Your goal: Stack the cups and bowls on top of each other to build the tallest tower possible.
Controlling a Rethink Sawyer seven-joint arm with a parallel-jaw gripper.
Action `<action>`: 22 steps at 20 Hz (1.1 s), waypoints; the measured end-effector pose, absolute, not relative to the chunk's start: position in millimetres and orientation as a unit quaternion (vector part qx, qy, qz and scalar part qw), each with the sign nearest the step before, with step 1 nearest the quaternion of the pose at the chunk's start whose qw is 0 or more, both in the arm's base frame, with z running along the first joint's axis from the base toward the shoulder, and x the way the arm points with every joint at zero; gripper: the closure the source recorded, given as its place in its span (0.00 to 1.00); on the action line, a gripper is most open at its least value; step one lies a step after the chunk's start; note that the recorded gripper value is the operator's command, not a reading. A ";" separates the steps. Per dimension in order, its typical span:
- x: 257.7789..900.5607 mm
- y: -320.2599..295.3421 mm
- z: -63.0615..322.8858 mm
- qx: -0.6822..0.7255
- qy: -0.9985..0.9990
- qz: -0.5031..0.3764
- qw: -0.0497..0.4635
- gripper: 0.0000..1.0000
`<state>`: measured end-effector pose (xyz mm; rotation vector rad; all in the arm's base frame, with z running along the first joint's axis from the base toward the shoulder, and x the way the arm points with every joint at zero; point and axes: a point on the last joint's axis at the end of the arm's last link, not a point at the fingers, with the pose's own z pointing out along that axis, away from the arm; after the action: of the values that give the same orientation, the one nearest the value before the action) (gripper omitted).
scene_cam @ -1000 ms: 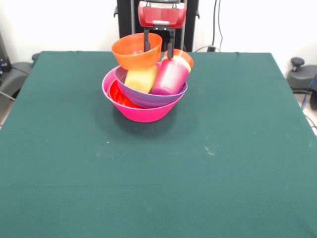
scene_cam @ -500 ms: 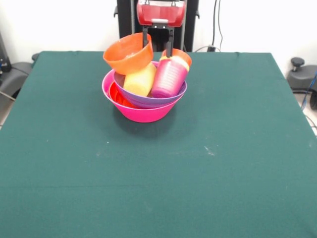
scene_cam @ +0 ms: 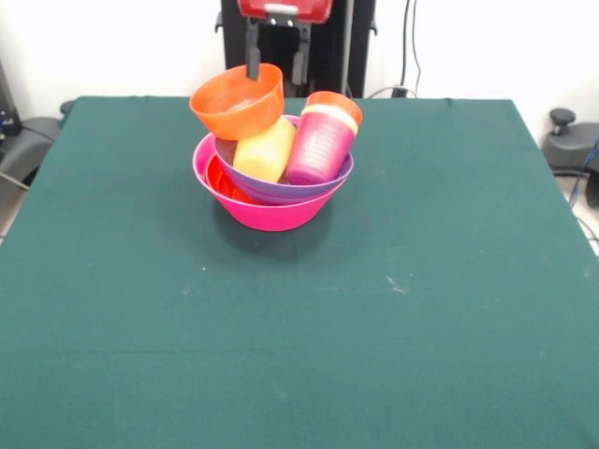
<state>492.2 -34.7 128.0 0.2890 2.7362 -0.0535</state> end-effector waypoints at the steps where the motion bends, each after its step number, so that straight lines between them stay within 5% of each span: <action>1: 493.0 -37.3 134.4 0.107 0.975 -0.021 0.191 0.00; 22: 529.4 -82.4 266.4 0.226 0.963 -0.015 0.147 0.00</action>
<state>529.4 -82.4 266.4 0.6496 2.7711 -0.0424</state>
